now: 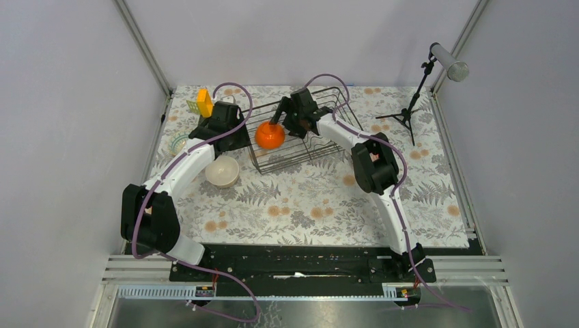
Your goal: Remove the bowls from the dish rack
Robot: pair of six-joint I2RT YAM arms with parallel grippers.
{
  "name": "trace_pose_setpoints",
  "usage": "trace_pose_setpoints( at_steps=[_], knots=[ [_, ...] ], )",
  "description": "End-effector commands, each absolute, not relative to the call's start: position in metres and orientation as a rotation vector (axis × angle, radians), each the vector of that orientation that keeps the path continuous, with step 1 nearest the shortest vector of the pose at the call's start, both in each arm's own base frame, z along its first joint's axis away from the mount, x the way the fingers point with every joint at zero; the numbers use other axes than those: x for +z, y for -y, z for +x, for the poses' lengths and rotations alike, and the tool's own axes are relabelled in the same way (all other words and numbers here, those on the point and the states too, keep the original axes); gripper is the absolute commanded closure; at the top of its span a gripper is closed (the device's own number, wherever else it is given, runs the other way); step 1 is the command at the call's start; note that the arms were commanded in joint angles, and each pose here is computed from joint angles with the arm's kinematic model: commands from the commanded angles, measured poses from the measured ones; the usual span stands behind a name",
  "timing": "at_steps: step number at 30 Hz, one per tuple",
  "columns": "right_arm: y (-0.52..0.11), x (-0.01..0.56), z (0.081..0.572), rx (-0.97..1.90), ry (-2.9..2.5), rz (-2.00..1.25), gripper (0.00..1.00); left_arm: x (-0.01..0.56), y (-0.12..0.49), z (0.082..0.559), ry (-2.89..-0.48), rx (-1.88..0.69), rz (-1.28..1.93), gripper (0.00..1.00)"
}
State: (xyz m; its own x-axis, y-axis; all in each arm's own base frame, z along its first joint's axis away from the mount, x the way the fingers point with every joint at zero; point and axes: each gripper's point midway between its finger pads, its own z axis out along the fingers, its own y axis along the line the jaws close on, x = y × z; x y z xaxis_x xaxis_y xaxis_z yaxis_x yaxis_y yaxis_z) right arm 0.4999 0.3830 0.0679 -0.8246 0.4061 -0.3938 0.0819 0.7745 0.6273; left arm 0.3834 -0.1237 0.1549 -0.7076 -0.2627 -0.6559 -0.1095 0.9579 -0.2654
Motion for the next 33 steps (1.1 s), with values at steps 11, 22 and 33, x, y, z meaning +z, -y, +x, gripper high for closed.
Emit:
trace_pose_setpoints(
  at_steps=[11, 22, 33],
  knots=[
    [-0.384, 0.064, 0.483, 0.63, -2.483, 0.355, 0.11, 0.154, 0.123, 0.389, -2.351, -0.273, -0.267, 0.57],
    [-0.395, 0.059, 0.475, 0.667, -2.51, 0.357, 0.0, 0.139, 0.13, 0.388, -2.41, -0.308, -0.254, 0.57],
    [-0.41, 0.055, 0.474, 0.793, -2.489, 0.393, 0.07, 0.129, 0.135, 0.38, -2.447, -0.342, -0.234, 0.57]
  ],
)
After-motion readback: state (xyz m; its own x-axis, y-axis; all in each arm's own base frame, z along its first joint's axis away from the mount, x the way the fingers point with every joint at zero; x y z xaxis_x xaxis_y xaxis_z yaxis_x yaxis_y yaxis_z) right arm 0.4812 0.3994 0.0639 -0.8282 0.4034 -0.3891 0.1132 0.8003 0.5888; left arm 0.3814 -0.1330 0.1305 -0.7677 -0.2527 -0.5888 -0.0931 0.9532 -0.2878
